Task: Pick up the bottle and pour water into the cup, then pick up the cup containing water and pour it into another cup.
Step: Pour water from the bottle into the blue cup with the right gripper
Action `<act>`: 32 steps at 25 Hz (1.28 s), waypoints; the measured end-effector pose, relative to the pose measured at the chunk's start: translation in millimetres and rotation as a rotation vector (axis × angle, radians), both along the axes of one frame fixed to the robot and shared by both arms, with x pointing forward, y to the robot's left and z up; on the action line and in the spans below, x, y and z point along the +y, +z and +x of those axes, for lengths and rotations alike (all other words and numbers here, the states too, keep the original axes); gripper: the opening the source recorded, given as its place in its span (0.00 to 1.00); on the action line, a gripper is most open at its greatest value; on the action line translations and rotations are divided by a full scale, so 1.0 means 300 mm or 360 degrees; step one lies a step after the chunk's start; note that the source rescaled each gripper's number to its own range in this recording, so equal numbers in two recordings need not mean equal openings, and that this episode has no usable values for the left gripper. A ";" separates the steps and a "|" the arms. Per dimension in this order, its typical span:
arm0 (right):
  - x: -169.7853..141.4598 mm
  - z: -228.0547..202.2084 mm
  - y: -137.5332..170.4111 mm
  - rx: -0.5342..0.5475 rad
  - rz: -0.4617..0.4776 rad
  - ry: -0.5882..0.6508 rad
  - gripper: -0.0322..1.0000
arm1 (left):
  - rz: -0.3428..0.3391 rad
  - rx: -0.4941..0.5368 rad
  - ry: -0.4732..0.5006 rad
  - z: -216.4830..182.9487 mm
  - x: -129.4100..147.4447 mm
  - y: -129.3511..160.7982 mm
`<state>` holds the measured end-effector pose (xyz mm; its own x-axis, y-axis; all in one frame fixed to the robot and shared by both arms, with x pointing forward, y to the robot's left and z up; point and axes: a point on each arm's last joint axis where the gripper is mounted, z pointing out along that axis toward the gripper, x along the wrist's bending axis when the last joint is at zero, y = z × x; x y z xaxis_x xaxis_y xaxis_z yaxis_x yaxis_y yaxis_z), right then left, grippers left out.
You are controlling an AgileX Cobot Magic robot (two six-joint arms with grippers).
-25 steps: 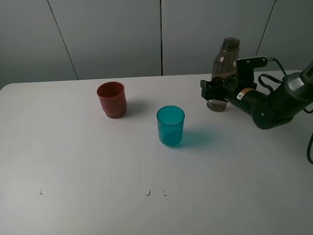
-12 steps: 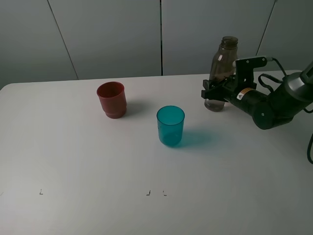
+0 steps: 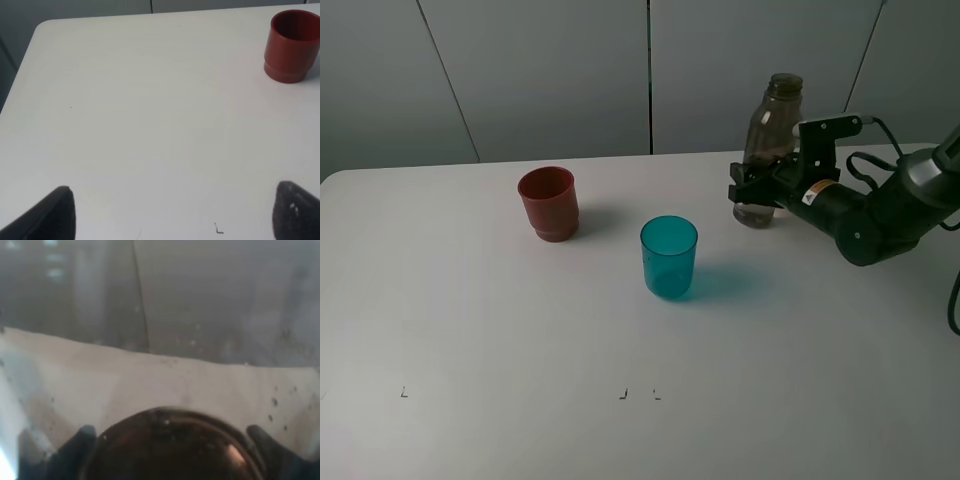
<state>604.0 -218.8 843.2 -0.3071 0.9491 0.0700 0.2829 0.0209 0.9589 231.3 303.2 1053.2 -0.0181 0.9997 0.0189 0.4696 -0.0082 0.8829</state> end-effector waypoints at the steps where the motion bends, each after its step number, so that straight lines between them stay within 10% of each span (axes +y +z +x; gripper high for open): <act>1: 0.001 0.000 0.013 -0.0014 0.0002 0.0003 0.04 | 0.0000 0.0000 0.0000 0.000 0.000 0.000; 8: 0.006 0.007 0.134 -0.0125 -0.0039 0.0038 0.04 | 0.0000 0.0000 0.0000 0.000 0.000 0.000; 32: 0.027 -0.013 0.136 -0.0423 -0.1138 0.0521 0.04 | 0.0000 0.0000 0.0000 0.000 0.000 0.000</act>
<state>600.2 -210.6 884.0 -0.4964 0.5968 -0.6304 -0.0776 0.6928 0.7169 231.3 303.2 1053.2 -0.0181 0.9997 0.0189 0.4696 -0.0082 0.8829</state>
